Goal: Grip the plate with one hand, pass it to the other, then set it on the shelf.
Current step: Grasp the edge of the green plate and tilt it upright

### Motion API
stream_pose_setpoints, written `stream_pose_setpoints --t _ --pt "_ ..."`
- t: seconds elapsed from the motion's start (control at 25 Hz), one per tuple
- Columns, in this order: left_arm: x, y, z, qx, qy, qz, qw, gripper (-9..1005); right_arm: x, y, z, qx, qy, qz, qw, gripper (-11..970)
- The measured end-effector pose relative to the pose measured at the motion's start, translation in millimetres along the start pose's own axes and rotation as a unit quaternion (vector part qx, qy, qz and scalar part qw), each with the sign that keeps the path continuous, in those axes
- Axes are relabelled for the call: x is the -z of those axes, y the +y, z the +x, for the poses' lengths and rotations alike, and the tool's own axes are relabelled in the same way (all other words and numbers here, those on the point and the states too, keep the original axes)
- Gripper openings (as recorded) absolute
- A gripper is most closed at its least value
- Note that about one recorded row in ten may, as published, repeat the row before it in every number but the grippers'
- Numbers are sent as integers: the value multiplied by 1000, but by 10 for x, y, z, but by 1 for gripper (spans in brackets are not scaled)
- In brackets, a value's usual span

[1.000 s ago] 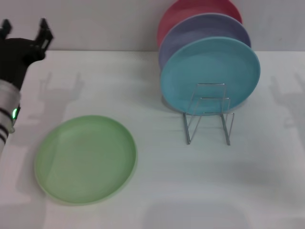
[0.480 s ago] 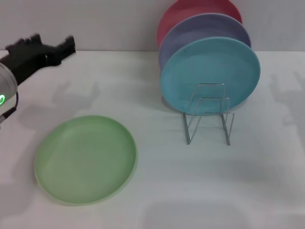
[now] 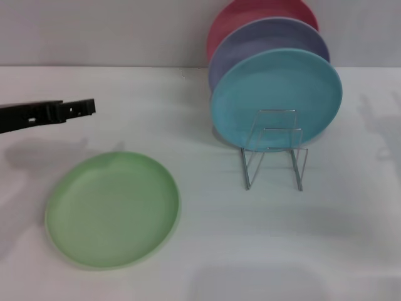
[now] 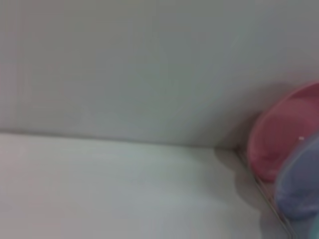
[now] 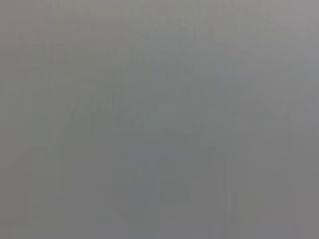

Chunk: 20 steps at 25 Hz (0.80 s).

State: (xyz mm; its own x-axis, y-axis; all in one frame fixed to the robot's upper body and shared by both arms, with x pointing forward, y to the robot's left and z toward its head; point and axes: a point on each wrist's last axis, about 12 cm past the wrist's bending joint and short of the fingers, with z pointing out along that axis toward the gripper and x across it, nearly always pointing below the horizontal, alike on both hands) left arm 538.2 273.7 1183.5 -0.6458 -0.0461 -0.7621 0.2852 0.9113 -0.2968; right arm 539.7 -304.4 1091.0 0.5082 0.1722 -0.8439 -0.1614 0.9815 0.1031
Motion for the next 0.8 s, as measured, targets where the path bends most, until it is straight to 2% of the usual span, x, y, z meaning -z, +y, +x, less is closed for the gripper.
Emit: stream_pose_setpoints --t 0.24,0.36,0.52,0.68,0.72,0.8 --pt "6 -9 -1 2 13 4 1000 841 -39 -24 -11 5 -2 -2 1000 716" --pt "-19 6 -26 -8 -4 -3 1000 841 -42 -27 -10 6 -1 -2 1000 716" --pt "-138 -18 1 -39 -66 -20 997 841 -66 -17 -7 5 -2 -4 1000 716" --pt "-262 -71 82 -66 -141 -46 987 841 -83 -7 -9 5 -4 -6 1000 716" --pt "-285 -59 105 -72 -173 -63 980 841 -90 -4 -6 4 -3 -6 1000 716" --pt "-291 -59 105 -73 -185 -68 978 841 -92 -4 -5 4 -3 -6 1000 716"
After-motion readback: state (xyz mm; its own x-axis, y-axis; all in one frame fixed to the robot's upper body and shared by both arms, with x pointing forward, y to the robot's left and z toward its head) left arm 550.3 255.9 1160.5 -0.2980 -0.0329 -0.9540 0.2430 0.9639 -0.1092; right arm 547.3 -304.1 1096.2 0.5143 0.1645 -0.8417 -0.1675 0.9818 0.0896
